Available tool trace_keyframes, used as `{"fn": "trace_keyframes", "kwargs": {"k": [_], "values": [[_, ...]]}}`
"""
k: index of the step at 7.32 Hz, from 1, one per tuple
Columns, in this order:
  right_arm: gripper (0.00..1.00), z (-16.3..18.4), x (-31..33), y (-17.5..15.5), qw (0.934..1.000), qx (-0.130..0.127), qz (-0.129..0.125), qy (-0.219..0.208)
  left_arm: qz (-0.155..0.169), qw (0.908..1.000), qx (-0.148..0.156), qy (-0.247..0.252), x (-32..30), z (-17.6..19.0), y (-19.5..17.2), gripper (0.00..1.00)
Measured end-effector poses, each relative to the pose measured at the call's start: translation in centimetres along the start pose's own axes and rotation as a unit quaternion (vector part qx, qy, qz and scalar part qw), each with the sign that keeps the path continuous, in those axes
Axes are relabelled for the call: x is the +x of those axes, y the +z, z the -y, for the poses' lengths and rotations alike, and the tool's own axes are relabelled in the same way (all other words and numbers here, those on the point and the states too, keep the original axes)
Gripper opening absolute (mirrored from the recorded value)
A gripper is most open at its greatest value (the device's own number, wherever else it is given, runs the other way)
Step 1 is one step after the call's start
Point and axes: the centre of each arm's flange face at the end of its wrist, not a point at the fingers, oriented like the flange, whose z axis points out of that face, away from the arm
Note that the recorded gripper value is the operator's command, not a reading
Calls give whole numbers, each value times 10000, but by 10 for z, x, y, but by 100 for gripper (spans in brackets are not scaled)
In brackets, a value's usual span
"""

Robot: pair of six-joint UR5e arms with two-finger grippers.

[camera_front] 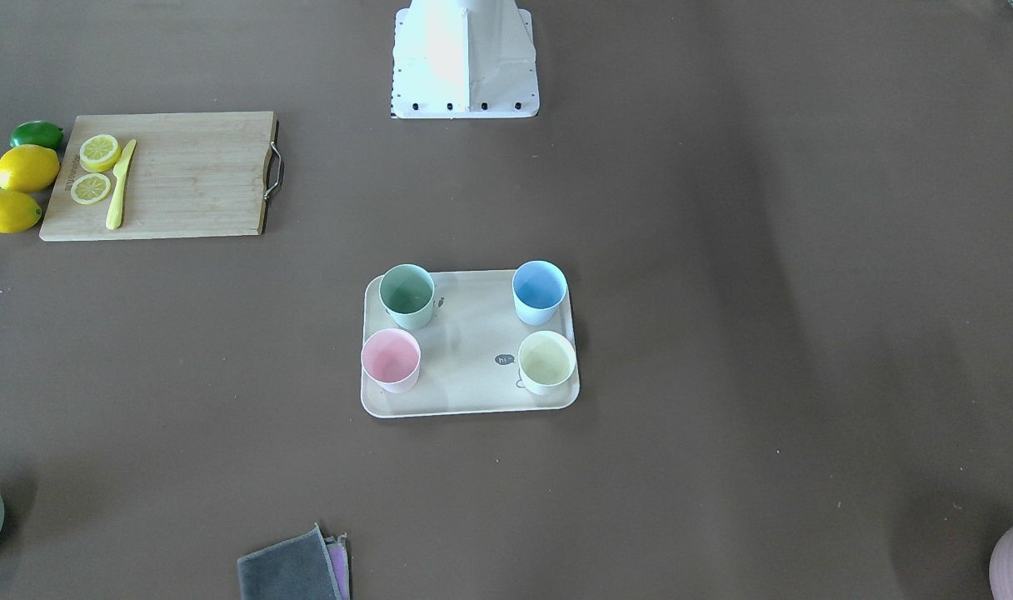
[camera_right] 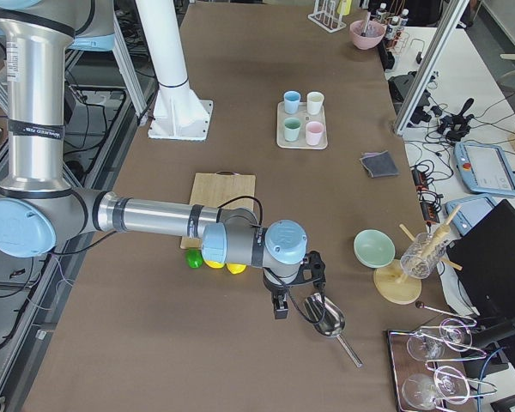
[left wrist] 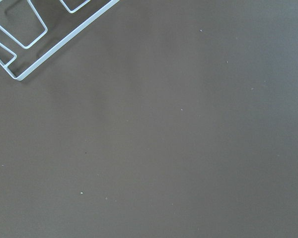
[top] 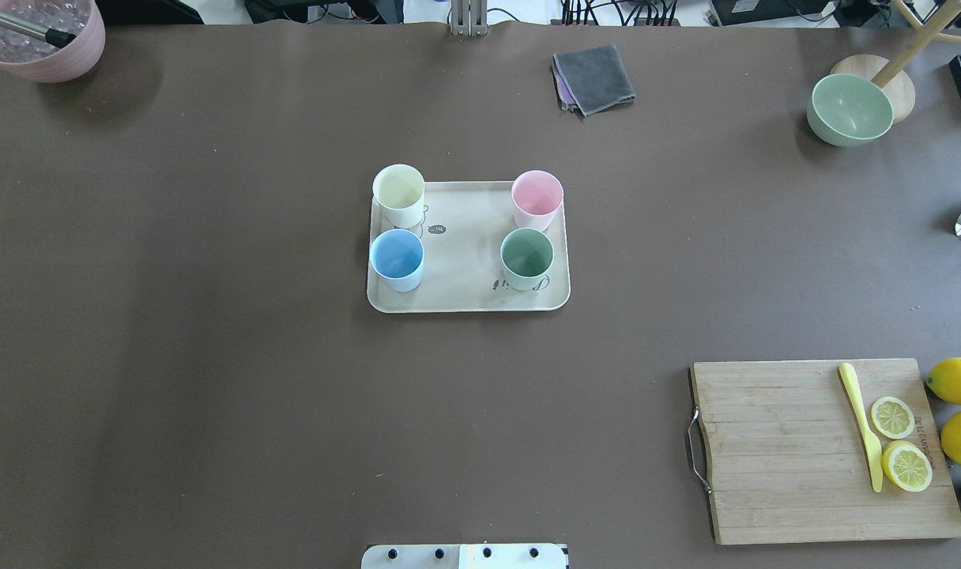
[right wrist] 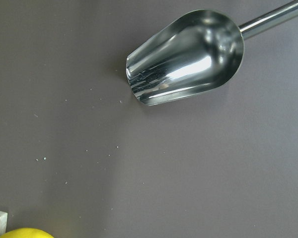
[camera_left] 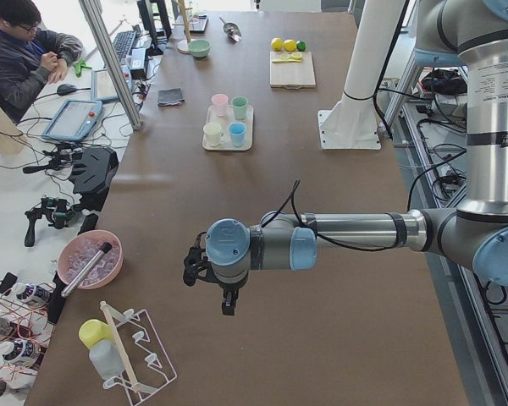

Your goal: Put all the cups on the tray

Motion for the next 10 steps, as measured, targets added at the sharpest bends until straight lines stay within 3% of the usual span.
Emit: {"fn": "trace_keyframes", "kwargs": {"k": [10], "values": [[100, 0, -1, 0, 10000, 7, -2, -15, -5, 10000, 22, 25, 3, 0, -3, 98]]}}
